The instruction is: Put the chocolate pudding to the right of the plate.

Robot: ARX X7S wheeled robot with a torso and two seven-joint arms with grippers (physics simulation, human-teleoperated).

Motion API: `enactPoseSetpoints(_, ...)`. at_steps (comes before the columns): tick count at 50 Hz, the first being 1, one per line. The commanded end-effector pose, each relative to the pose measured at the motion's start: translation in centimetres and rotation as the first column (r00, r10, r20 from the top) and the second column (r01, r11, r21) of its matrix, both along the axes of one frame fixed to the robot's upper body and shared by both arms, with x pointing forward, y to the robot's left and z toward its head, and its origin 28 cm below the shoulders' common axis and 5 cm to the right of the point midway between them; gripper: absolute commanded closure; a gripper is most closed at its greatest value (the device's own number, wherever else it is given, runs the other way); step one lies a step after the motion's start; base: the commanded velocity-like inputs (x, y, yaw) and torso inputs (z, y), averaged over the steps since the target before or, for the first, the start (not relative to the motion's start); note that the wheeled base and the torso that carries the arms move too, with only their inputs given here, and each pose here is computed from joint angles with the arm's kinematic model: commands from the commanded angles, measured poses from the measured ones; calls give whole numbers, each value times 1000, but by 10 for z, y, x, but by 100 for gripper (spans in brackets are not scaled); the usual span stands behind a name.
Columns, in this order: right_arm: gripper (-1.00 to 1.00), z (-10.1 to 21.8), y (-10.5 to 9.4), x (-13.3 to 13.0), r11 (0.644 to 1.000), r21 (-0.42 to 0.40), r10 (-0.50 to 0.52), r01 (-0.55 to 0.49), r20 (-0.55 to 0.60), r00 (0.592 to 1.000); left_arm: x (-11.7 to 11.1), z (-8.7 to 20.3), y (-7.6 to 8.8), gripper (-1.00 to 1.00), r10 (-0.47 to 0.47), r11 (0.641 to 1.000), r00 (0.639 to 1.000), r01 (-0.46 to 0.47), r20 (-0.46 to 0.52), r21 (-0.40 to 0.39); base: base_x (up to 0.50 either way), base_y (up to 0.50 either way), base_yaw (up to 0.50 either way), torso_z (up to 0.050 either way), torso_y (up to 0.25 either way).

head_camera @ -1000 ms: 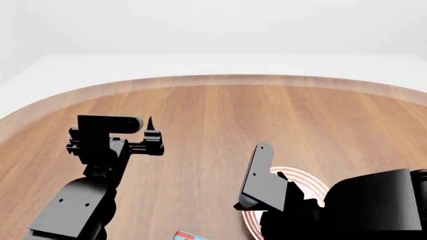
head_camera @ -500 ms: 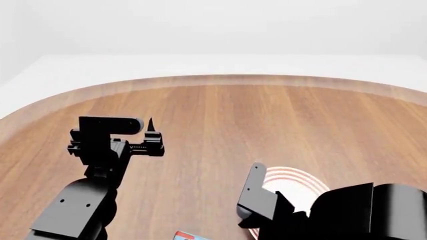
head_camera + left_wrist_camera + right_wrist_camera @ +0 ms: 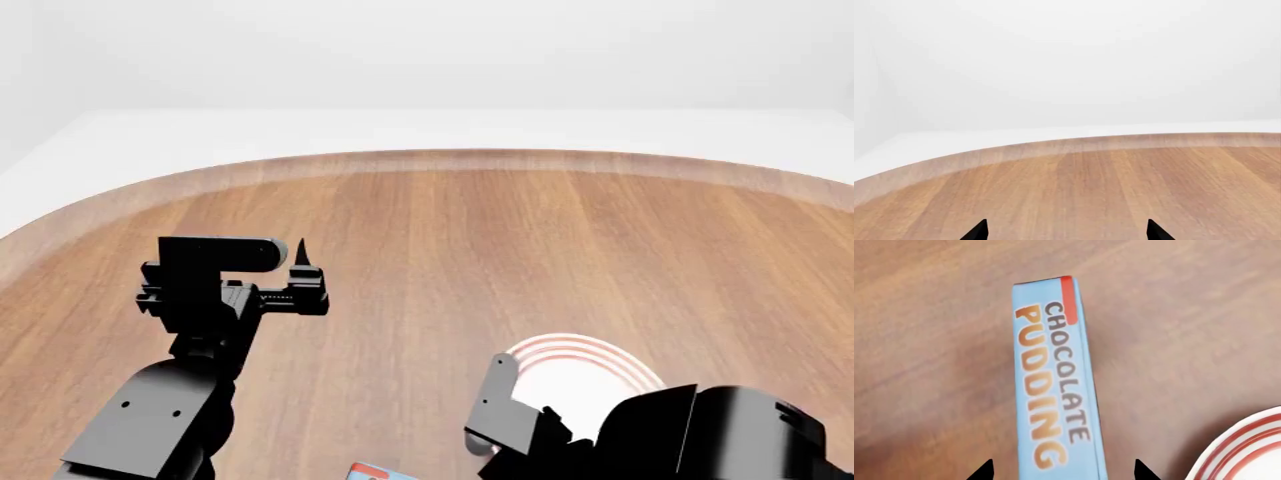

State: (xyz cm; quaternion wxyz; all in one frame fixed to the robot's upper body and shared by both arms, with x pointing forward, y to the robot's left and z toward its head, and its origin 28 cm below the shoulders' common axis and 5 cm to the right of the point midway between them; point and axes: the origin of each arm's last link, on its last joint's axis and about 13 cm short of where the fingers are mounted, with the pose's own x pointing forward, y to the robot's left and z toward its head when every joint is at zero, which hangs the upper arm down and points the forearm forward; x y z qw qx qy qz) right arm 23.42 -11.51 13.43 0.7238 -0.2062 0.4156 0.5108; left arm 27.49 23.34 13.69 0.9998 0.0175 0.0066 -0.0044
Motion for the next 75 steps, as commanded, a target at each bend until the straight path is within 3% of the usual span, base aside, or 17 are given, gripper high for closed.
enactPoseSetpoints(1, -100, -16, 1, 2, 999, -33, 7, -8, -41, 999, 0, -1, 0, -100, -1, 1000, 1000, 1, -1, -2, 0, 0, 0, 0, 0)
enactPoseSetpoints(25, -100, -36, 1, 2, 995, -103, 4, -13, -88, 996, -1, -5, 0, -100, -2, 1000, 1000, 2, -7, -5, 0, 0, 0, 0, 0)
enactPoseSetpoints(26, 100, -34, 1, 0, 995, -95, 21, -29, -84, 996, -1, -5, 0, -100, -1, 1000, 1000, 1, -6, -5, 0, 0, 0, 0, 0)
enactPoseSetpoints(36, 100, -22, 1, 0, 998, -48, 25, -27, -29, 999, -1, -5, 0, -100, 0, 1000, 1000, 0, -7, -3, 0, 0, 0, 0, 0)
enactPoseSetpoints(43, 100, 10, 2, -9, 995, 46, 81, -85, 73, 994, 0, -4, 0, -100, -3, 1000, 1000, 3, -5, -4, 0, 0, 0, 0, 0)
enactPoseSetpoints(48, 100, 32, -3, -7, 994, 64, 79, -85, 94, 992, 0, -4, 0, -100, -1, 1000, 1000, 1, -3, -3, 0, 0, 0, 0, 0)
enactPoseSetpoints(54, 100, 44, -16, 9, 1000, 12, 0, -1, 106, 994, 0, -3, 1, -100, 1, 1000, 1000, -1, 0, -4, 0, 0, 0, 0, 0)
enactPoseSetpoints(58, 100, 52, -29, 24, 994, -3, -110, 112, 147, 983, 0, -3, 1, -100, 2, 1000, 1000, -2, 1, -5, 0, 0, 0, 0, 0)
enactPoseSetpoints(59, 100, 55, -37, 35, 983, -10, -181, 185, 147, 972, 0, -2, 1, -100, 1, 1000, 1000, -1, 2, -4, 0, 0, 0, 0, 0)
enactPoseSetpoints(66, 100, 70, -74, 70, 916, -27, -390, 400, 175, 904, -1, -3, 2, -100, 5, 1000, 1000, -5, 2, -6, 0, 0, 0, 0, 0)
enactPoseSetpoints(72, 100, 73, -95, 83, 845, -49, -514, 532, 200, 834, -1, -2, 2, -100, 7, 1000, 1000, -7, 3, -3, 0, 0, 0, 0, 0)
enactPoseSetpoints(75, 100, 82, -107, 86, 810, -8, -573, 586, 197, 795, -2, -2, 3, -100, 8, 1000, 1000, -8, 3, -3, 0, 0, 0, 0, 0)
